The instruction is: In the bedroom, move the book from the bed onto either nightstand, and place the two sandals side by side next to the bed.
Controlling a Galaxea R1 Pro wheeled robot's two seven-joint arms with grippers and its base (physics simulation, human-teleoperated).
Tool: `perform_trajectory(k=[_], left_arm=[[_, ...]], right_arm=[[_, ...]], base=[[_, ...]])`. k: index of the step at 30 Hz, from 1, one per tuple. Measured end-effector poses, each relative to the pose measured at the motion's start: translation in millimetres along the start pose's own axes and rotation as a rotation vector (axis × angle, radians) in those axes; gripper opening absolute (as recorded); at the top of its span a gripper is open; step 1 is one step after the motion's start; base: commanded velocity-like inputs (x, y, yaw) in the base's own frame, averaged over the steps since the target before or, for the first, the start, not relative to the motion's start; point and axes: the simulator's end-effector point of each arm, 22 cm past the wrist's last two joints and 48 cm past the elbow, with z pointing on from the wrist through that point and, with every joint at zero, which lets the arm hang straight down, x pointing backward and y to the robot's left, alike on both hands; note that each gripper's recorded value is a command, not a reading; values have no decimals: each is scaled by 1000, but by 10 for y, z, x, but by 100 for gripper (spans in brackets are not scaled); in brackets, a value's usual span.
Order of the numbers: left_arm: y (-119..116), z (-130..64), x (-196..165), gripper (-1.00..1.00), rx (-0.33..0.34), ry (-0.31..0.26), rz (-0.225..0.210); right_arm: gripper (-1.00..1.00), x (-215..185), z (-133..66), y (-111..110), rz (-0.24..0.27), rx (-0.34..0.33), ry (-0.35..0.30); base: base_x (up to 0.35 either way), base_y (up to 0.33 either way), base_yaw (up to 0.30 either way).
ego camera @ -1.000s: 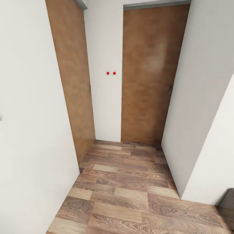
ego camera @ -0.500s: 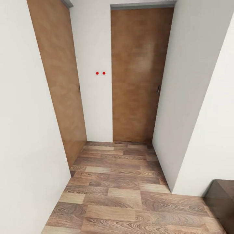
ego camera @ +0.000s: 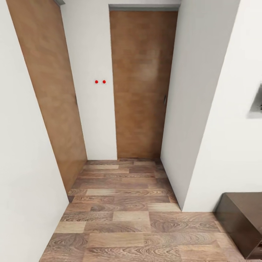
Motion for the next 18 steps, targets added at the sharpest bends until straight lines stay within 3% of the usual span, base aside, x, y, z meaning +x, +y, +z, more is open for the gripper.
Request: perform_trajectory(k=[18], left_arm=[[1, 0, 0, 100, 0, 0, 0]], right_arm=[[100, 0, 0, 0, 0, 0, 0]], base=[[0, 0, -201]])
